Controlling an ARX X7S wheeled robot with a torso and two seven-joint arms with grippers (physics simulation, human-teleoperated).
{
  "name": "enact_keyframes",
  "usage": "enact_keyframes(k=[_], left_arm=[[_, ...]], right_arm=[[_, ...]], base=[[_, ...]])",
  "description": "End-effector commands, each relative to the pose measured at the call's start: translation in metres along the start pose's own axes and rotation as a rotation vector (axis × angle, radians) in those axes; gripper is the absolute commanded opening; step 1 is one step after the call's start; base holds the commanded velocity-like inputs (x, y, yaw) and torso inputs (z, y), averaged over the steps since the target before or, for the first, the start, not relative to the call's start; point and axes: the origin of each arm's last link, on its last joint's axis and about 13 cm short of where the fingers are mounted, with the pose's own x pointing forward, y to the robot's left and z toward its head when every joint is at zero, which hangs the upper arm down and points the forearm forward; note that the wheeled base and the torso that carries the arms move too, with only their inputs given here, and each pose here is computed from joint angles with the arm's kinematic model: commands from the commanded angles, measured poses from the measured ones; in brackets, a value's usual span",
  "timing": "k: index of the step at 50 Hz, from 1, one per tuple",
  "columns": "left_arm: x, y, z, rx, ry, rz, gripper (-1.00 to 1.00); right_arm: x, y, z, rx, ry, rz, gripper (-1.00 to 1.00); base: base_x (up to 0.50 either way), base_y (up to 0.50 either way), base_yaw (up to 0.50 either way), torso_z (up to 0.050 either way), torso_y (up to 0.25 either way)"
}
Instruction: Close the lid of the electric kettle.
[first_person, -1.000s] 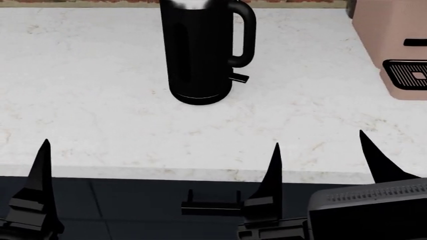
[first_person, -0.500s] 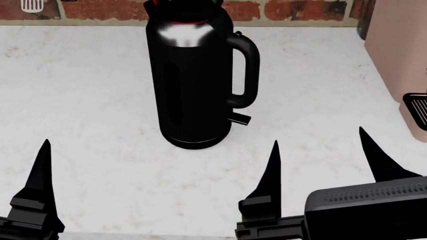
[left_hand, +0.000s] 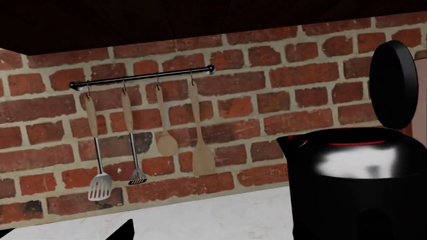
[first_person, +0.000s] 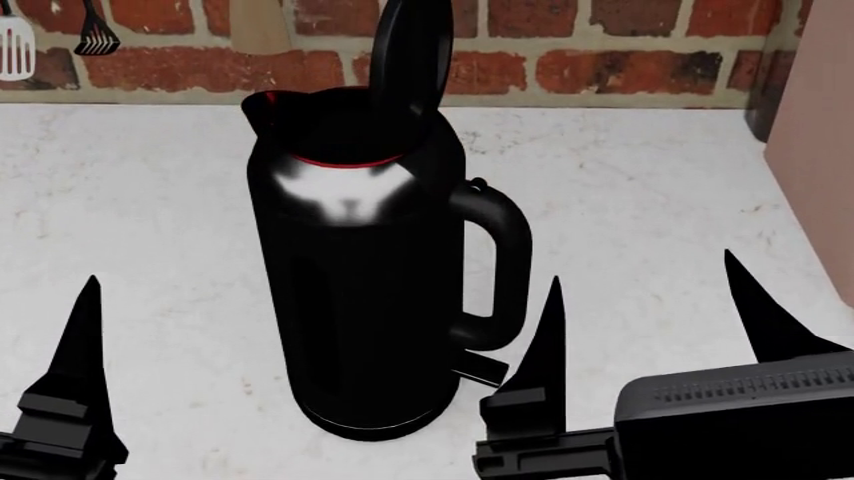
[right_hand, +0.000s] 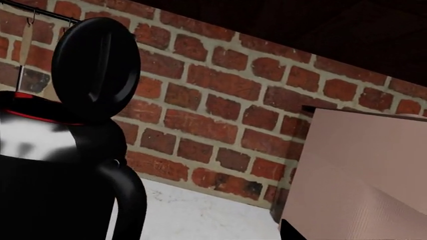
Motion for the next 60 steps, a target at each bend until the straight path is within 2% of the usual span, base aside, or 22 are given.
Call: enact_keyframes(k=[1, 8, 13, 22, 26, 41, 50, 60], left_arm=[[-0.001, 0.000, 0.001, 0.000, -0.001, 0.001, 1.00], [-0.002, 0.001, 0.001, -0.001, -0.002, 0.002, 1.00], [-0.001, 0.001, -0.002, -0.003, 0.003, 0.007, 1.00], [-0.002, 0.003, -0.004, -0.002, 0.009, 0.016, 1.00], [-0.002, 0.003, -0.004, -0.001, 0.008, 0.017, 1.00], [0.000, 0.006, -0.003, 0.005, 0.002, 0.029, 1.00], [-0.004, 0.008, 0.001, 0.005, -0.016, 0.048, 1.00], [-0.005, 0.008, 0.000, 0.006, -0.013, 0.050, 1.00]], right_arm=[[-0.001, -0.003, 0.005, 0.040, -0.006, 0.002, 1.00], [0.015, -0.018, 0.025, 0.079, 0.000, 0.017, 1.00], [0.040, -0.035, 0.044, 0.056, -0.007, 0.030, 1.00], [0.073, -0.049, 0.067, 0.003, 0.007, 0.051, 1.00], [0.087, -0.056, 0.078, 0.006, 0.024, 0.081, 1.00], [0.123, -0.044, 0.112, -0.080, 0.047, 0.158, 1.00], [0.142, -0.039, 0.098, -0.050, 0.074, 0.176, 1.00], [0.146, -0.034, 0.092, -0.044, 0.088, 0.192, 1.00]], base=[[0.00, 0.00, 0.00, 0.000, 0.000], [0.00, 0.00, 0.00, 0.000, 0.000], [0.00, 0.00, 0.00, 0.000, 0.000], [0.00, 0.00, 0.00, 0.000, 0.000], [0.00, 0.00, 0.00, 0.000, 0.000], [0.00, 0.00, 0.00, 0.000, 0.000], [0.00, 0.00, 0.00, 0.000, 0.000], [0.00, 0.00, 0.00, 0.000, 0.000]])
